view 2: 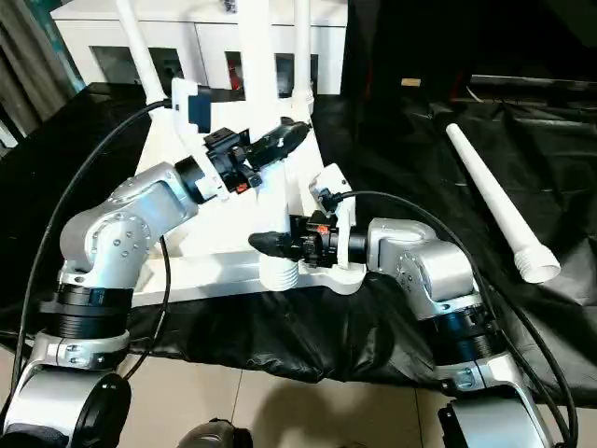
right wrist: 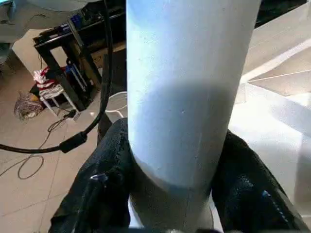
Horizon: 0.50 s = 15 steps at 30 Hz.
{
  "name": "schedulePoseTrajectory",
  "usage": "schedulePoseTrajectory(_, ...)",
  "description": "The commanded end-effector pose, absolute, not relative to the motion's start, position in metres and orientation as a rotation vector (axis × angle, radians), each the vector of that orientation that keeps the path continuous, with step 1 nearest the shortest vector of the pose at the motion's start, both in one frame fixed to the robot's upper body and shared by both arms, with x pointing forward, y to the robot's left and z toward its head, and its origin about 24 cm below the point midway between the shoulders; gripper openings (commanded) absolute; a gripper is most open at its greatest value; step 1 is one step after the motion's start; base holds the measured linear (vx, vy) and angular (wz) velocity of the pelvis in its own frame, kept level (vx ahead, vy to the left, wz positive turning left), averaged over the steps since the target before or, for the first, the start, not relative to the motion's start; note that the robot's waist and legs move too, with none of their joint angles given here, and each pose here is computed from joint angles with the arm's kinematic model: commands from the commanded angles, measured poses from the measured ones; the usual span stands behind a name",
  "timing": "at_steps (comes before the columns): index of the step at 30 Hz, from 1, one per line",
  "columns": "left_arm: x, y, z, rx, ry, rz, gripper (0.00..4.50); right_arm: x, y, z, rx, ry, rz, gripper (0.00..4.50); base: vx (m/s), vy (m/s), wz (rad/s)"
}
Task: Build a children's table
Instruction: Pick table leg
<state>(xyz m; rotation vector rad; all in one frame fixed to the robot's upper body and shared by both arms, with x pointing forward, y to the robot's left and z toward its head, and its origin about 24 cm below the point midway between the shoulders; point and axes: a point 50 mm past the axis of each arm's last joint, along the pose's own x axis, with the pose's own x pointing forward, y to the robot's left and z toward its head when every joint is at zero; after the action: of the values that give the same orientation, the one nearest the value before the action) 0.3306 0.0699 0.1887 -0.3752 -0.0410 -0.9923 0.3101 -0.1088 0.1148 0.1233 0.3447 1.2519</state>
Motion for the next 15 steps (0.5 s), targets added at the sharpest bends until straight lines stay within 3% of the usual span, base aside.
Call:
schedulePoseTrajectory(1, 0.331, 0.073, 0.184, -0.331, -0.027, -0.941, 1.81, 0.310, -0.108, 0.126, 0.096, 0.281, 1.258, 1.86, 0.000, 0.000, 0.00)
schedulePoseTrajectory(3, 0.330, 0.071, 0.187, -0.331, -0.037, -0.942, 1.80, 0.311, -0.108, 0.126, 0.100, 0.283, 1.253, 1.86, 0.000, 0.000, 0.00)
schedulePoseTrajectory(4, 0.330, 0.071, 0.187, -0.333, -0.040, -0.944, 1.80, 0.311, -0.108, 0.126, 0.105, 0.284, 1.252, 2.42, 0.000, 0.000, 0.00)
schedulePoseTrajectory(8, 0.326, 0.067, 0.191, -0.338, -0.055, -0.984, 1.80, 0.312, -0.109, 0.126, 0.097, 0.301, 1.254, 2.77, 0.000, 0.000, 0.00)
schedulePoseTrajectory(15, 0.320, 0.065, 0.190, -0.341, -0.045, -1.061, 1.80, 0.312, -0.110, 0.122, 0.092, 0.337, 1.286, 2.87, 0.000, 0.000, 0.00)
